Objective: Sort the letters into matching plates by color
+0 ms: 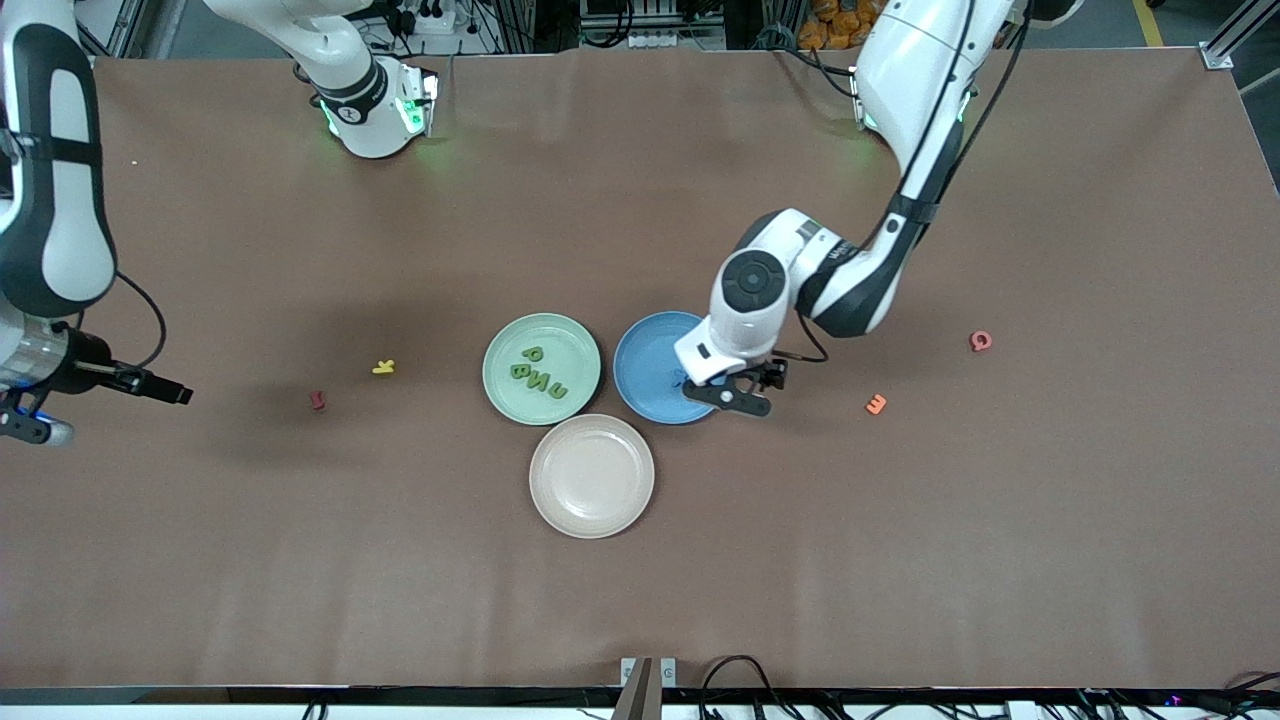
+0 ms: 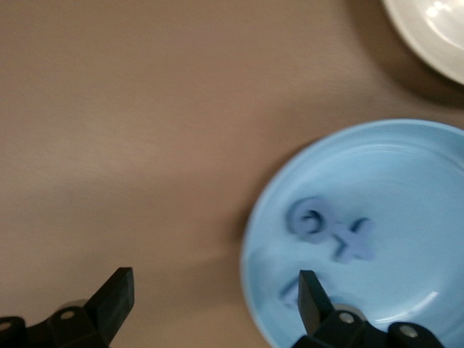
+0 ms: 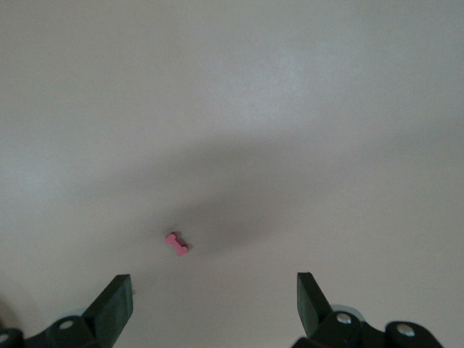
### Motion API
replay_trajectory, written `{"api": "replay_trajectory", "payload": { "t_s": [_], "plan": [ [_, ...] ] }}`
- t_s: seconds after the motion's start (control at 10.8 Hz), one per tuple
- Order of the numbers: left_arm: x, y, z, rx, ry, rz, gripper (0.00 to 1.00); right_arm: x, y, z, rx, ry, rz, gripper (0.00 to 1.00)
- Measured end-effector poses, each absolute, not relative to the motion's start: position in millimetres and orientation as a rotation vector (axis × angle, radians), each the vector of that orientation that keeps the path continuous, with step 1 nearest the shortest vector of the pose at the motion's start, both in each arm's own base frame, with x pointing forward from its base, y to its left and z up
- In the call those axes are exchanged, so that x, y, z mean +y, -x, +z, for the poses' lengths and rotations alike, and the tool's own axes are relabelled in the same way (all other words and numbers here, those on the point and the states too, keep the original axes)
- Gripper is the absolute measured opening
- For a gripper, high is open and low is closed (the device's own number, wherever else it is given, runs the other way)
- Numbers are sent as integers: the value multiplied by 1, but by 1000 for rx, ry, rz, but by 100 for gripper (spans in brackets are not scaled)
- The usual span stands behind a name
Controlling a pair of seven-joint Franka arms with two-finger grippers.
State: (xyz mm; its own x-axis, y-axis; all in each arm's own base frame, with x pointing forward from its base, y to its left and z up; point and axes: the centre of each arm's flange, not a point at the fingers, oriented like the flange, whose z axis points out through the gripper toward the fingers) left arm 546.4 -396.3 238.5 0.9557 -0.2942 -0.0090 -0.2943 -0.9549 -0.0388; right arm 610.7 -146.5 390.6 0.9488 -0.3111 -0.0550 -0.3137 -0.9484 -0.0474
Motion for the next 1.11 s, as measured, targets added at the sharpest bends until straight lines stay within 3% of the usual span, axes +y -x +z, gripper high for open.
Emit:
{"api": "replay_trajectory", "payload": {
  "t_s": [0.55,0.92,1.11],
  "plan": [
    [-284,-617,310,406,3099,-64,100,-142,-592,459,503,3074,107,100],
    [-234,-632,370,484,3071,-107,100,-121,-582,554,444,3057,152,100],
    [-225,-638,390,498,3067,-116,100,-112,-571,601,411,3053,92,100]
  ]
}}
